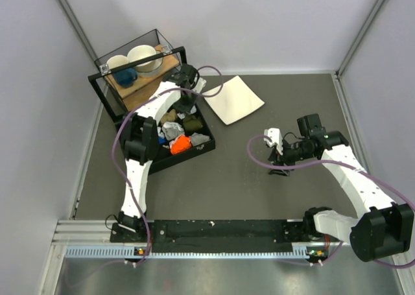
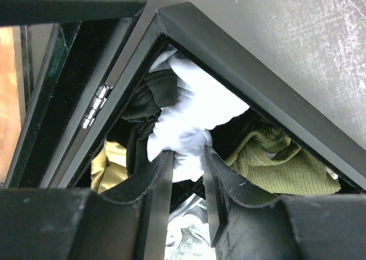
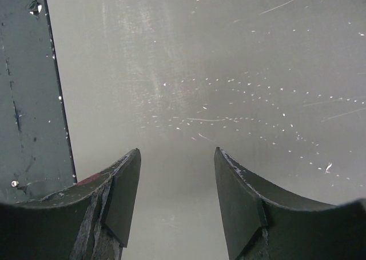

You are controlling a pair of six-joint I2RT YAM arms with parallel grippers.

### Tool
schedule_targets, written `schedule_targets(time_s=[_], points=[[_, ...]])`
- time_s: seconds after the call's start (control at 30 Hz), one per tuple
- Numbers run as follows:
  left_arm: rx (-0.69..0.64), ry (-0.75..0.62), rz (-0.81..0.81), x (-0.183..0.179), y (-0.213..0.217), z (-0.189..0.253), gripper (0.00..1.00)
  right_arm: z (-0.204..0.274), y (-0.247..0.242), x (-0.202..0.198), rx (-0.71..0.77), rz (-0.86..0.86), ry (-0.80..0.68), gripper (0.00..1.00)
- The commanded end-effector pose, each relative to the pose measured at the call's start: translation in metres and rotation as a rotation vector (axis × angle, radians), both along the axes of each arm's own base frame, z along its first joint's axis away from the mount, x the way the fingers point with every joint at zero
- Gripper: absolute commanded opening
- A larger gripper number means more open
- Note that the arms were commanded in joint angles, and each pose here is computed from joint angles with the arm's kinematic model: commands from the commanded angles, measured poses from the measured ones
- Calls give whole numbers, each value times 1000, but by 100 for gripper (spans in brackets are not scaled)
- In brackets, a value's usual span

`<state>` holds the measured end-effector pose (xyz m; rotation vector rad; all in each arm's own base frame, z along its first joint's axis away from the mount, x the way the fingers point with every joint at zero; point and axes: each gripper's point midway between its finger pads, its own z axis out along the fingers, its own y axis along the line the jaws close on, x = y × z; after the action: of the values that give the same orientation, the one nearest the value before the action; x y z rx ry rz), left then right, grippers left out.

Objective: Roll the underwear
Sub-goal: Place the underwear in the storage box, then reset both arms

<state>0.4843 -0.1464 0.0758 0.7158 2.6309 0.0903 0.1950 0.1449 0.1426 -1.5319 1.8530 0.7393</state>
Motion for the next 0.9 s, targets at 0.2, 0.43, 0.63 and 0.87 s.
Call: schedule_targets(time_s=[0.2, 0.43, 0.63, 0.87], points=[[-267, -178, -18, -12, -24, 124, 58, 7, -3, 3, 3, -8, -38, 55], [-450, -232, -88, -82, -32, 174, 99, 47, -14, 19, 31, -112, -138, 56], [-565, -461, -134, -166, -10, 234, 99, 135, -31, 46, 85, -367, -271, 75], [-820, -871, -99, -283, 26, 307, 99, 208, -50, 83, 347, -860, -232, 99]])
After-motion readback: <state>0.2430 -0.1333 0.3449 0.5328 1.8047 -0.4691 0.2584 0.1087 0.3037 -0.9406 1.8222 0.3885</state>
